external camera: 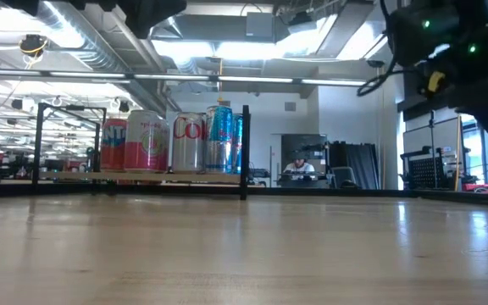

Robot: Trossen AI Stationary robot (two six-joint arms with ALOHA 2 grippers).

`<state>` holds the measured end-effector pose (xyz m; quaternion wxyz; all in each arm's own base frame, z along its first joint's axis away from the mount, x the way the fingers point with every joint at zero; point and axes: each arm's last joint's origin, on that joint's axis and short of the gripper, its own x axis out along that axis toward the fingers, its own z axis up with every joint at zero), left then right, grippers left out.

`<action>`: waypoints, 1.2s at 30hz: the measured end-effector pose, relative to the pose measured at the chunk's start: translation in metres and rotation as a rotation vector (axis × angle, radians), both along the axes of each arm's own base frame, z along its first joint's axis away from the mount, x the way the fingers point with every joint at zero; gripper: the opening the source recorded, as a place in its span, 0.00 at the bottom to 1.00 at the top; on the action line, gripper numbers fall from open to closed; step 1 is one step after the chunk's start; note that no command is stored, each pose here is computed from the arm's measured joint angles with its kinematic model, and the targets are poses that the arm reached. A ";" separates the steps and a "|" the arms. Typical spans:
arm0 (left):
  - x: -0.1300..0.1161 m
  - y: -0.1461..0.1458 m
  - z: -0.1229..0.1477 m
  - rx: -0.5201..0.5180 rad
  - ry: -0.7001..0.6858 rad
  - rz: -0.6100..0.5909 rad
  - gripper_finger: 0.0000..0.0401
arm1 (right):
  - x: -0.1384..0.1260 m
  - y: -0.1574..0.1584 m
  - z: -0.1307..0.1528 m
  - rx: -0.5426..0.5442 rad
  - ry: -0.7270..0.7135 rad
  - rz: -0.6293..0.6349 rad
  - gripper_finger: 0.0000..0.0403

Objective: Place canned beverage on shelf
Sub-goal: Put the red soda can on the shelf aligned with other red soda can

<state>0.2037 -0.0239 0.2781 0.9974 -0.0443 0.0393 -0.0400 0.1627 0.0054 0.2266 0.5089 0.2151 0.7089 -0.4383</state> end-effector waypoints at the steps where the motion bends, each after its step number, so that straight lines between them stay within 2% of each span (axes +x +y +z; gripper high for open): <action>1: 0.000 -0.001 0.000 0.000 0.000 -0.005 0.91 | -0.001 -0.001 -0.002 0.014 0.005 0.001 0.95; 5: -0.001 -0.005 0.000 0.000 0.000 -0.022 0.91 | -0.003 0.001 -0.011 0.107 0.019 0.014 0.95; 9: -0.001 -0.007 0.000 0.000 0.000 -0.032 0.91 | 0.000 0.002 -0.018 0.155 -0.031 0.056 0.94; 13: -0.001 -0.007 0.000 -0.001 0.001 -0.032 0.91 | 0.007 0.003 -0.021 0.197 -0.100 0.085 0.84; 18: -0.001 -0.007 0.000 -0.001 0.001 -0.032 0.91 | 0.009 0.005 -0.020 0.242 -0.131 0.105 0.63; 24: -0.001 -0.006 0.000 0.000 0.001 -0.032 0.91 | 0.025 0.009 -0.010 0.251 -0.262 0.160 0.63; 28: -0.001 -0.006 0.000 0.000 0.001 -0.032 0.91 | 0.042 0.018 0.004 0.240 -0.407 0.251 0.63; 32: -0.001 -0.006 0.000 0.001 0.001 -0.032 0.91 | 0.069 0.031 0.015 0.239 -0.636 0.397 0.63; 36: -0.001 -0.006 0.000 0.000 0.001 -0.032 0.91 | 0.094 0.045 0.018 0.223 -0.678 0.566 0.63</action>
